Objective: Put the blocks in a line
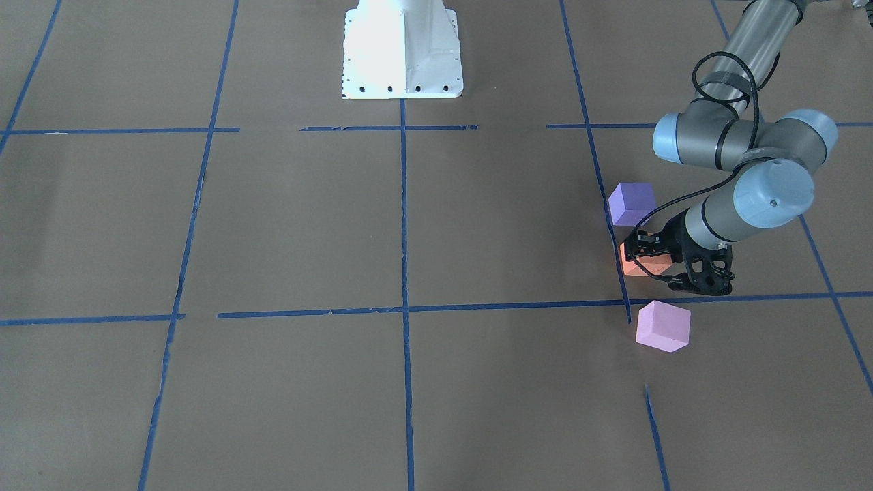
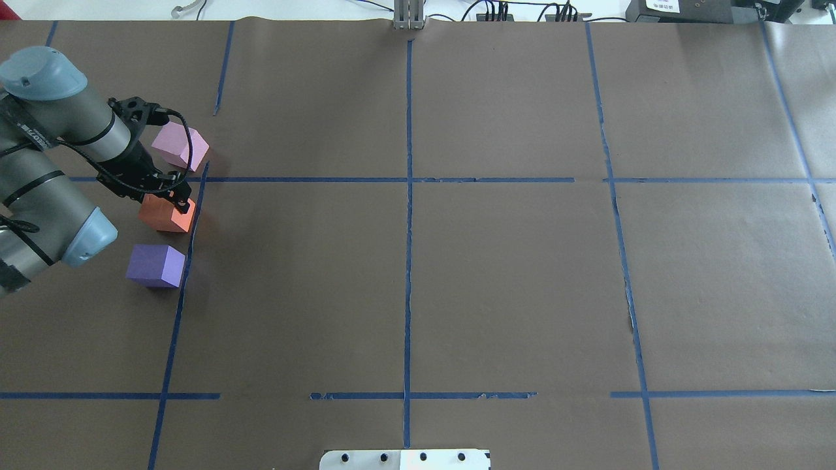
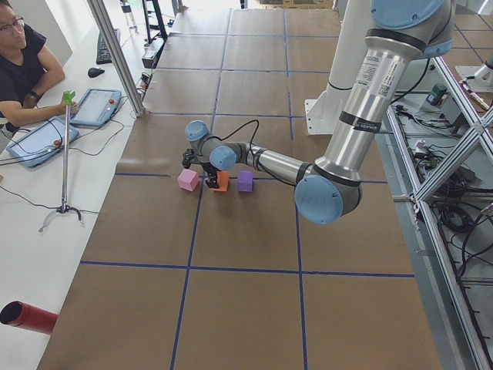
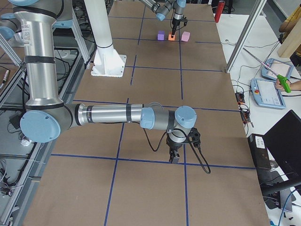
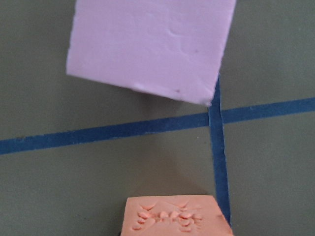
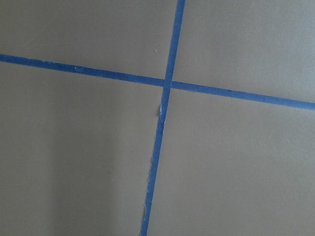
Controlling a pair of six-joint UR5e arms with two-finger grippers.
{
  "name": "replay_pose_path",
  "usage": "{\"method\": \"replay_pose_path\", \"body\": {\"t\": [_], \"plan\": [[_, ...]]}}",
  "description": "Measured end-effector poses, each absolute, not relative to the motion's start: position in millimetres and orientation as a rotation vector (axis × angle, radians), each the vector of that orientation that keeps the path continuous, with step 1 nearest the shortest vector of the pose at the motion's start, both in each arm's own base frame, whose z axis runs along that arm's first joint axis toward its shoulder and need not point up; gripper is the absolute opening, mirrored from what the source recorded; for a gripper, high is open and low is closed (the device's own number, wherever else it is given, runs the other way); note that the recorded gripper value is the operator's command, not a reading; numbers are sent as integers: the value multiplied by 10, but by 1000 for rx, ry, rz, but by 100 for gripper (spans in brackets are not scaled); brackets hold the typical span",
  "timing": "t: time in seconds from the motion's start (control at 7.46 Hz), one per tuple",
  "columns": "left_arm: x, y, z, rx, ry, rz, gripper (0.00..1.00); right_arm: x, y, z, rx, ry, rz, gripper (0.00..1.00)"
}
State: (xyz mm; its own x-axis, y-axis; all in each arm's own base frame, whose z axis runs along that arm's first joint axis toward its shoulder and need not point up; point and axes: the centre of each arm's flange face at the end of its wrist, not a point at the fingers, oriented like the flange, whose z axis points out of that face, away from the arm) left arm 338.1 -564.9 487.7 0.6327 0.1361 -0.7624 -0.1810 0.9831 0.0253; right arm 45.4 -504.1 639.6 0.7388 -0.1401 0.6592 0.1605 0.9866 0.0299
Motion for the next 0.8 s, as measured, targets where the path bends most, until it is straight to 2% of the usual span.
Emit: {"method": "replay_pose_path", "body": {"t": [0.4,0.8], "plan": [[3156,-5733,4689,-22,879,159,100,454,-5041,6397,-30,-721,-165,100],[2189,-5779,4227,40,840,158,100,454,-5040,6397,-30,-721,-165,100]]}}
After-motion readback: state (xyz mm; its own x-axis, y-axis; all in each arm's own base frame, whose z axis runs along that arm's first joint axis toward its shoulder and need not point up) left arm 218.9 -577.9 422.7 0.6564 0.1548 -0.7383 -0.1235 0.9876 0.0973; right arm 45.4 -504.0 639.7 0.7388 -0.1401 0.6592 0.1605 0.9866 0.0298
